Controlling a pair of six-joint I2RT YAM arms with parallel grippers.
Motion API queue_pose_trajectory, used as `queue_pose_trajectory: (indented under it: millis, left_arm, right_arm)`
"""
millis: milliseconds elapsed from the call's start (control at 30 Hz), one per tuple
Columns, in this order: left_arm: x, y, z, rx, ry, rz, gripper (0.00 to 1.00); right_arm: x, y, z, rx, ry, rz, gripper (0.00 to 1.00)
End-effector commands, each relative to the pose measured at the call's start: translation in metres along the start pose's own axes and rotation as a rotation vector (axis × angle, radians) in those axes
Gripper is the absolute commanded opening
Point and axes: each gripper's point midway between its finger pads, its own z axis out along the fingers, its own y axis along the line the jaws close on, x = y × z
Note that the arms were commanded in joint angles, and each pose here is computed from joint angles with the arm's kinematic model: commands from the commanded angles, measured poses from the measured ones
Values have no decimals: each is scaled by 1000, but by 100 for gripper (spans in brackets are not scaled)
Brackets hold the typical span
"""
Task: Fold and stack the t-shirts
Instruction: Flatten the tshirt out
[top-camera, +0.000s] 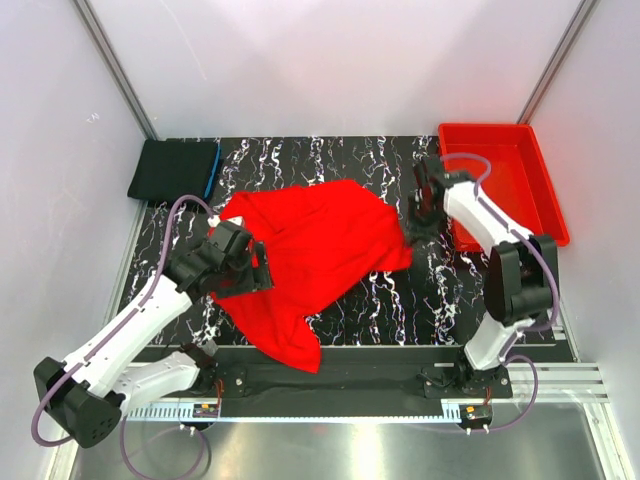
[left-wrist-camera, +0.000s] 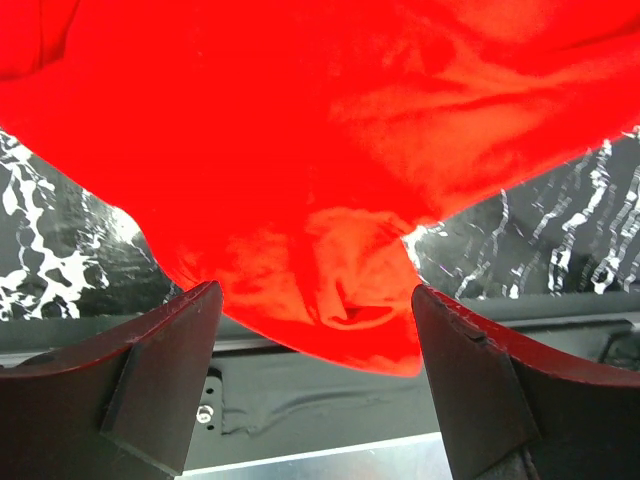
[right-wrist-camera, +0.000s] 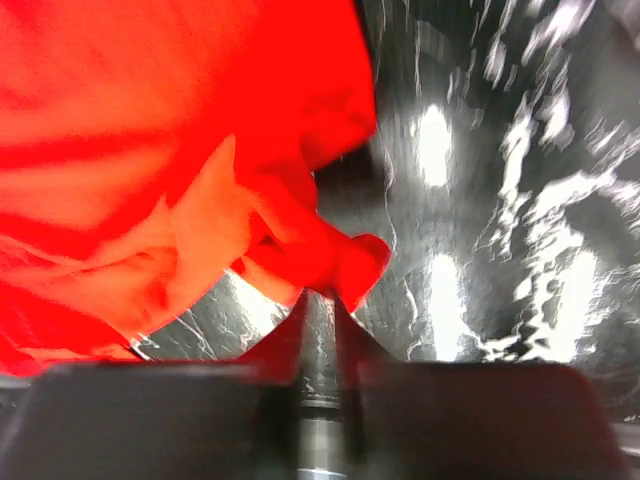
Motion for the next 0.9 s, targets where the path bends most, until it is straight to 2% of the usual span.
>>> queue_pose_trajectory:
  millis: [0, 67, 100, 133, 200, 267, 300, 333, 433, 500, 567, 700, 767, 867]
  left_arm:
    - [0, -3, -6, 13, -24, -30, 82]
    - [-1, -5, -8, 14, -26, -18, 82]
    - [0, -5, -9, 13, -23, -13, 82]
    - [4, -5, -11, 7, -7, 6, 82]
    - [7, -5, -11, 7, 4, 13, 82]
    - [12, -6, -12, 13, 19, 20, 80]
    - [18, -9, -13, 24, 31, 39, 79]
    - [21, -11, -14, 32, 37, 44, 77]
    - [35, -22, -18, 61, 54, 107, 75]
    - [49, -32, -20, 85, 67, 187, 74]
    - [60, -46, -20, 120, 82, 247, 73]
    - [108, -78, -17, 160, 158, 454, 70]
    - [139, -83, -5, 75, 220, 559, 62]
    - [166, -91, -1, 55, 228, 652, 60]
  right_arm:
    - [-37, -4, -13, 96, -49, -41, 34]
    - [-51, 3, -4, 92, -51, -38, 56]
    - [-59, 7, -7, 84, -67, -44, 61]
    - [-45, -1, -5, 105, -33, -48, 63]
    - [-44, 0, -12, 82, -71, -47, 59]
    - [-14, -13, 1, 85, -19, -33, 53]
    - [-12, -8, -2, 42, -46, -20, 46]
    - [5, -15, 7, 51, -7, -7, 42]
    - [17, -16, 11, 21, -9, 13, 36]
    - [20, -22, 6, 39, -27, 14, 38]
    - [24, -27, 3, 55, -30, 6, 45]
    - [32, -32, -11, 74, -26, 3, 52]
    - [33, -29, -22, 55, -33, 0, 52]
    - [36, -26, -33, 29, -54, -4, 52]
